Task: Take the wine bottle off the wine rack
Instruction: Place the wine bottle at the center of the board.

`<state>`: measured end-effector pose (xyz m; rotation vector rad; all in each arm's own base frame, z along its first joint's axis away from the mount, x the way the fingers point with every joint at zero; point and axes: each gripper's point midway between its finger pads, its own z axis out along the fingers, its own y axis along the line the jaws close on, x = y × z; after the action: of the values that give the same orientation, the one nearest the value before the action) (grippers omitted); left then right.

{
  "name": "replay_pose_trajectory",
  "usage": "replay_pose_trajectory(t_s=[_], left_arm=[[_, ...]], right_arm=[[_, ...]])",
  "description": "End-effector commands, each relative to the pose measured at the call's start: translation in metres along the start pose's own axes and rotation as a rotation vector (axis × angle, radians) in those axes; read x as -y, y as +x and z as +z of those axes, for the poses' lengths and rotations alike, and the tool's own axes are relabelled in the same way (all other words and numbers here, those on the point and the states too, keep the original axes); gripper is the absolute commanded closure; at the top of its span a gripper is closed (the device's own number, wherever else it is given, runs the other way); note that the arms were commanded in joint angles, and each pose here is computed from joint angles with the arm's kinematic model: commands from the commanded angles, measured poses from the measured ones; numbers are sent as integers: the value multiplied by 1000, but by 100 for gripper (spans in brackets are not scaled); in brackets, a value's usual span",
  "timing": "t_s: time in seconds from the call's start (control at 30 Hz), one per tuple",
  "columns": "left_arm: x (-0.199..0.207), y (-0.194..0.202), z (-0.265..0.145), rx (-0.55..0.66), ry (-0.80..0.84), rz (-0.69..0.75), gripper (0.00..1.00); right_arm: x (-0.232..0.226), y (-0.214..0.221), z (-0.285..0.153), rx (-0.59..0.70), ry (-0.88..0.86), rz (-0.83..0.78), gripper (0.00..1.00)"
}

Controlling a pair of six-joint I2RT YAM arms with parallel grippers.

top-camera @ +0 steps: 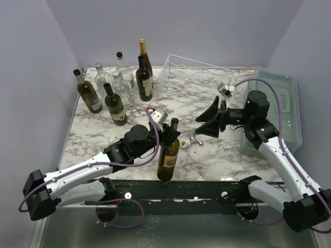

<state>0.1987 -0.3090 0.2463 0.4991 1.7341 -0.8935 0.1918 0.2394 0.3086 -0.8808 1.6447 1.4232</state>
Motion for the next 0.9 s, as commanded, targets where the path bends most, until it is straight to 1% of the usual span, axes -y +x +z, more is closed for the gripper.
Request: replay_pose_trajectory(t_s=[0.0,0.13,0.23,0.37,0.43,0.63,0.87], left_arm=[[-19,-40,-13,138,-66,-19,100],[-42,-52,-23,178,-144,11,100],[-58,-64,-30,216,-203,44,100],[-79,-81,-38,265,-279,104,100],[-87,-92,-40,296,-302,151,100],[-99,-118,-43,379,-297,325,100],[-131,-143,-38,440,-336,347,100]], right_arm=[[-7,-1,-16,10,-68,-90,20],[9,5,-23,-1,-6,-157,19],[26,14,-27,-23,68,-223,14],[44,29,-29,-40,119,-230,11],[48,36,-30,-42,111,-217,11],[60,48,-34,-50,142,-230,9],[66,59,-40,-79,200,-262,8]])
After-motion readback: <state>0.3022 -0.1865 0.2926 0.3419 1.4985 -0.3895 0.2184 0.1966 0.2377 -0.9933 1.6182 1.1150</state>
